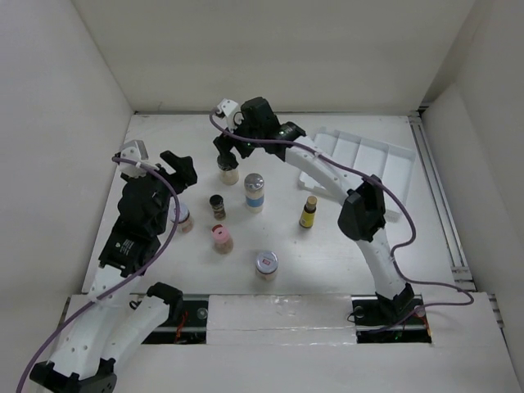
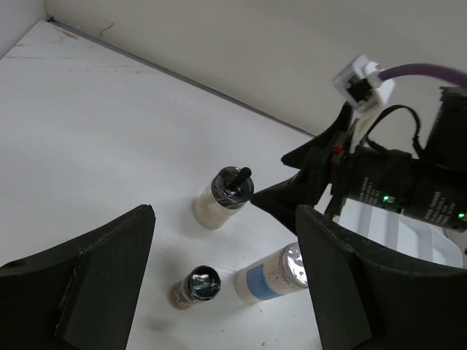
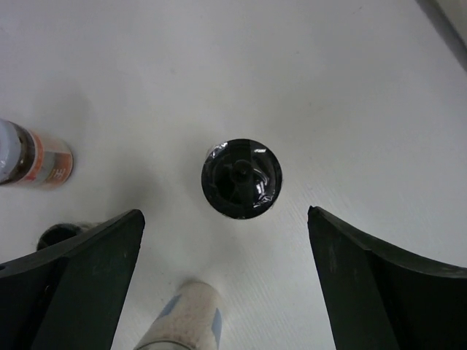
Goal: Organize the condiment bottles
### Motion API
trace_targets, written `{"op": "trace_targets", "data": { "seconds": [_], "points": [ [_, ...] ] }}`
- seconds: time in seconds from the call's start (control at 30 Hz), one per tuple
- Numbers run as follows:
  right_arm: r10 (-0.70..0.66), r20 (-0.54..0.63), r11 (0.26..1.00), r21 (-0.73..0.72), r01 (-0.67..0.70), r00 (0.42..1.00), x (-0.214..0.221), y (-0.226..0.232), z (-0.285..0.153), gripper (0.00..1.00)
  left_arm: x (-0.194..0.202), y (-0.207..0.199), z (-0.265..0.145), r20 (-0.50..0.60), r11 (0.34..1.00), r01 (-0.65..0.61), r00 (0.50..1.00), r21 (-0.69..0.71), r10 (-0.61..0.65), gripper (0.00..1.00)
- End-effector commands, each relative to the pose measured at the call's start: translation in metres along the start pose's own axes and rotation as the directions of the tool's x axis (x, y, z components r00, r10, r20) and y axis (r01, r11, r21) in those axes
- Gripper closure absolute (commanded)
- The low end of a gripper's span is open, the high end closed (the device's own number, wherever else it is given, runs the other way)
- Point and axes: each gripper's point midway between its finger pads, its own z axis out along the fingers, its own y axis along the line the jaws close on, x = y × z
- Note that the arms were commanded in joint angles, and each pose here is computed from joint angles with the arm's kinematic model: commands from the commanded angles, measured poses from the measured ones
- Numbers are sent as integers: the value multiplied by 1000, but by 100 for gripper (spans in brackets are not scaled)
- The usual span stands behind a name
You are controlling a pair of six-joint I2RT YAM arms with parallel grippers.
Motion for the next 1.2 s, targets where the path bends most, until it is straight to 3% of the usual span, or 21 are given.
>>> {"op": "trace_targets", "data": {
  "seconds": [0.0, 0.3, 0.43, 0.63, 0.73, 0.97, 1.0, 1.07, 1.17],
  "points": [
    [-22, -15, 999, -37, 21, 1000, 5, 5, 11, 0, -16, -9, -1, 39, 999, 28, 999, 29, -29, 26],
    [-14, -51, 1000, -24, 13, 999, 33, -2, 44, 0, -19, -13, -3, 44, 998, 35, 998, 58, -37, 26],
    [-9, 4, 1000, -13, 9, 1000, 27, -6, 57, 0, -19, -13, -3, 44, 998, 35, 998, 58, -37, 26],
    [6, 47, 1000, -15, -6, 999, 30, -2, 73, 15, -19, -12, -4, 51, 997, 38, 998, 63, -41, 26],
    [15, 45, 1000, -5, -15, 999, 32, -4, 77, 18, -19, -12, -4, 51, 997, 38, 998, 63, -41, 26],
    [31, -15, 999, -39, -32, 999, 54, 2, 86, 14, -21, -14, -6, 56, 997, 32, 998, 75, -36, 26],
    [27, 3, 999, -37, -27, 1000, 52, 1, 88, 18, -21, -14, -6, 56, 997, 32, 998, 75, -36, 26],
    [15, 49, 1000, -20, -14, 999, 36, -2, 82, 37, -21, -14, -6, 56, 997, 32, 998, 75, -36, 26],
    [26, 154, 1000, -8, -25, 988, 4, -2, 67, 52, -20, -15, -7, 51, 996, 31, 998, 83, -36, 26]
  ]
}}
